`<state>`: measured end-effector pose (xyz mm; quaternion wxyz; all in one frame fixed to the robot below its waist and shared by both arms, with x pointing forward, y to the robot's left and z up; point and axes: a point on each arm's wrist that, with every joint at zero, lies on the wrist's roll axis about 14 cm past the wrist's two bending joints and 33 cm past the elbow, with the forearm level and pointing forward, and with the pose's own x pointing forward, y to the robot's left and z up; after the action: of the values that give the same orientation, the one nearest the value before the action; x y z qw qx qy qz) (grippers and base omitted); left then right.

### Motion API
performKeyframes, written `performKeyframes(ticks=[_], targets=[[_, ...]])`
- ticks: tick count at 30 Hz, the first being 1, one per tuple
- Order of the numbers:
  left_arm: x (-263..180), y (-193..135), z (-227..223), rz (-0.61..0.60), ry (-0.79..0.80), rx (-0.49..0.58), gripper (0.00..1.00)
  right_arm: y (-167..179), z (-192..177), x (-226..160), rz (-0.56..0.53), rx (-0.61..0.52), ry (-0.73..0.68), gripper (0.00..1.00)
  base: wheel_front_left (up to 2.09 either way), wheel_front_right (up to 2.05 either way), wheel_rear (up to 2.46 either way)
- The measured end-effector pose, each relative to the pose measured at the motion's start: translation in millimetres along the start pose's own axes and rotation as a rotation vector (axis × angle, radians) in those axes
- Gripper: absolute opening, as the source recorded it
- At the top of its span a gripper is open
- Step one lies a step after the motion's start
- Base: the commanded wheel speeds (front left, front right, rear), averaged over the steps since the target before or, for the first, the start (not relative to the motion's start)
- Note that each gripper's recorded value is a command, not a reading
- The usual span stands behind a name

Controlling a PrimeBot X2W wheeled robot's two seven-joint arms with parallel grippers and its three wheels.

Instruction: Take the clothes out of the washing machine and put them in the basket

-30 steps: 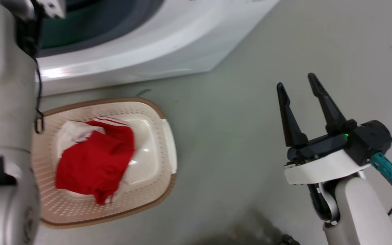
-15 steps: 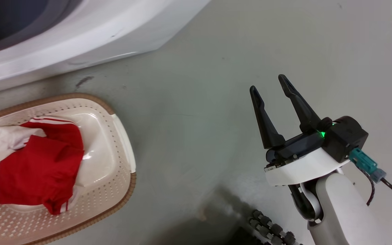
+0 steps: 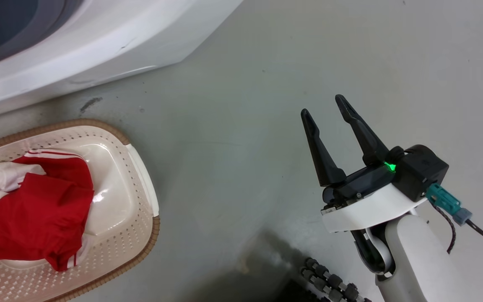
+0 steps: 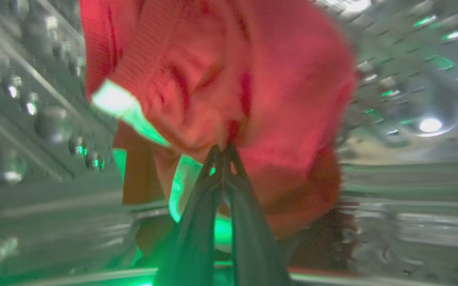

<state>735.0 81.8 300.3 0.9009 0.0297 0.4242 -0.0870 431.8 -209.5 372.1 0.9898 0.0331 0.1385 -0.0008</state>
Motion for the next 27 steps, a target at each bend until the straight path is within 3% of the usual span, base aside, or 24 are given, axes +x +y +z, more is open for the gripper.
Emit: performKeyframes(ticks=[7,12,16,27], targets=[[-28,-5,33,-0.010,-0.233,0.037,0.00,-2,10,-1,-0.005,-0.008,-0.028,1.00,0.00,0.00,0.00],[-71,-21,40,-0.047,-0.432,0.070,0.00,1,22,-8,0.002,-0.042,-0.059,1.00,0.00,0.00,0.00],[-109,-17,42,-0.034,-0.542,0.033,0.00,9,36,-16,0.022,-0.054,-0.096,1.00,0.00,0.00,0.00],[-218,-21,37,-0.038,-0.767,0.066,0.00,29,69,-55,0.057,-0.057,-0.168,1.00,0.00,0.00,0.00]])
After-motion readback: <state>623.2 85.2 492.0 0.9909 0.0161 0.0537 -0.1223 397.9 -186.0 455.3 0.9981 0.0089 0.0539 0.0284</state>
